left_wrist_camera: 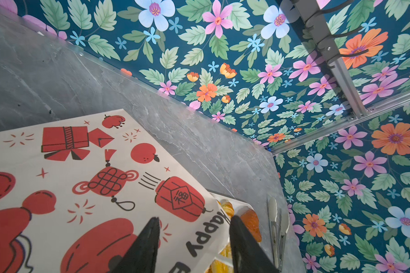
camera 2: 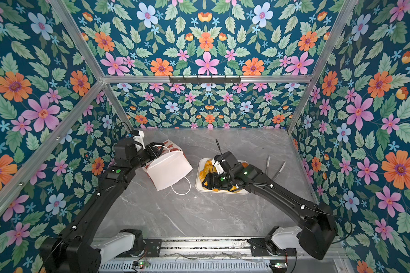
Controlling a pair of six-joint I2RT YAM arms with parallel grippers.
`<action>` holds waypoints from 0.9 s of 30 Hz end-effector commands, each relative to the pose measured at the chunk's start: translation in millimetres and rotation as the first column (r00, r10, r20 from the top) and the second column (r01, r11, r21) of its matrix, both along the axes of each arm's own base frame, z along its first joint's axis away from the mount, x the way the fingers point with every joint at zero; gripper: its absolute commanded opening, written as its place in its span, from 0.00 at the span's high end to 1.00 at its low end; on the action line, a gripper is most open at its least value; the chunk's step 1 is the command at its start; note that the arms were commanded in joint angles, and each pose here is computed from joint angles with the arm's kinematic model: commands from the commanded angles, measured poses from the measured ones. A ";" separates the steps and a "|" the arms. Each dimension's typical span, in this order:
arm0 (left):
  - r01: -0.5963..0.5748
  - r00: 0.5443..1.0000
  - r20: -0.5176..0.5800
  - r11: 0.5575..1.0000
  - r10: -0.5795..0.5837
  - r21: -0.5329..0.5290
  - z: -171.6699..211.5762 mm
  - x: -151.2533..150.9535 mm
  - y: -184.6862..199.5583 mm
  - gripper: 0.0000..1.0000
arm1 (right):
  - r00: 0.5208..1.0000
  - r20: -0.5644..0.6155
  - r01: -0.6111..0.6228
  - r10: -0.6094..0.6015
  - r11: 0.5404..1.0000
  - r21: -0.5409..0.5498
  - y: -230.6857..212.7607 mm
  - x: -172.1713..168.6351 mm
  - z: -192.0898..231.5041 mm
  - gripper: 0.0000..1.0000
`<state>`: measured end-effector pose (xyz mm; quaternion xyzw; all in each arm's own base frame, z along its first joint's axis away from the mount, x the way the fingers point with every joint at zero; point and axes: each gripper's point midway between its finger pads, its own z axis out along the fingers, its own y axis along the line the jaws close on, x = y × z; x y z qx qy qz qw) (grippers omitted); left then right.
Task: Take the fake bread out of the paper bag
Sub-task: 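Reach the right gripper to the bag and grasp its top edge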
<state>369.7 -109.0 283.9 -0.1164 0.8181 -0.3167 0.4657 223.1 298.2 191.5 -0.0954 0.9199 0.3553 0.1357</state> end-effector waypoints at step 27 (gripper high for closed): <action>0.025 0.997 0.072 0.998 -0.021 -0.061 17.5 5.5 -6.9 0.46 | 0.996 -0.031 -0.077 0.080 0.993 0.087 101.2 28.8 -34.3 1.00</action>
